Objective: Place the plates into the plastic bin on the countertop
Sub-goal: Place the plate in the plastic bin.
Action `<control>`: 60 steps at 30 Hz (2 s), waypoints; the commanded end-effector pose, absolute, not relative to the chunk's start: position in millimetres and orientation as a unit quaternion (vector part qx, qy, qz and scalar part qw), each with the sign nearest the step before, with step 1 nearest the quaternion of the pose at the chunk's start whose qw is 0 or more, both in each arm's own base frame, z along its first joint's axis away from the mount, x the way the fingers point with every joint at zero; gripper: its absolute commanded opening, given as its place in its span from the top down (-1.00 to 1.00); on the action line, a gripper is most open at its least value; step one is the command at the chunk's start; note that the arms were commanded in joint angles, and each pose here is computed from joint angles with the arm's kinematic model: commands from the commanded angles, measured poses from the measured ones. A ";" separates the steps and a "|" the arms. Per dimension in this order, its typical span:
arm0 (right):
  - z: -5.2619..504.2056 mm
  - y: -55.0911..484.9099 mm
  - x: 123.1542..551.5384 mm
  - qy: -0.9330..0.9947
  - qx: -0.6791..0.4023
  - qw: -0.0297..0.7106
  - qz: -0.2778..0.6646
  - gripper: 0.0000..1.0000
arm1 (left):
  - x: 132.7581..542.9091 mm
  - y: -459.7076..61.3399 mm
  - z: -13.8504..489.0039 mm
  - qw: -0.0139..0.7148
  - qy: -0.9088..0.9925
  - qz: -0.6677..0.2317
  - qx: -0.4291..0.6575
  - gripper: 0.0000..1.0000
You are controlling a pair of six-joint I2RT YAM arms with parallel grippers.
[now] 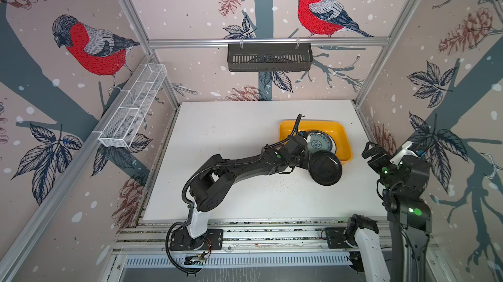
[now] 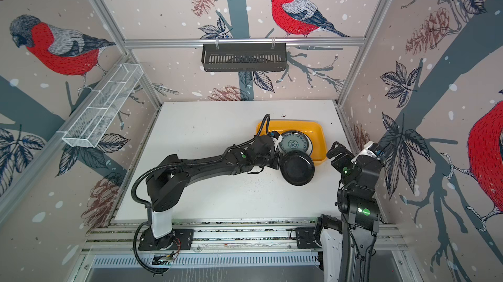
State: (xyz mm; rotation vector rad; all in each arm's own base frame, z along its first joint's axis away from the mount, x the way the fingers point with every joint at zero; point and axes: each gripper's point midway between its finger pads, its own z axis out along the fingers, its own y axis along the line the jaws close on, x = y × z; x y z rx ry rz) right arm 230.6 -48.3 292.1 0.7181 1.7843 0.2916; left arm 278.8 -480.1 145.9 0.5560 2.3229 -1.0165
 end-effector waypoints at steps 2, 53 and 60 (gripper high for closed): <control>310.2 -31.6 246.1 0.749 0.252 0.589 0.169 -0.99 | 290.6 -478.5 163.9 0.288 0.852 -0.387 0.201 1.00; 261.6 100.9 345.3 0.819 0.052 0.528 0.220 -0.99 | 410.1 -465.7 152.5 0.230 0.864 -0.435 0.101 1.00; 256.8 97.5 346.5 0.823 0.051 0.526 0.207 -0.99 | 413.5 -475.2 141.5 0.212 0.867 -0.439 0.098 1.00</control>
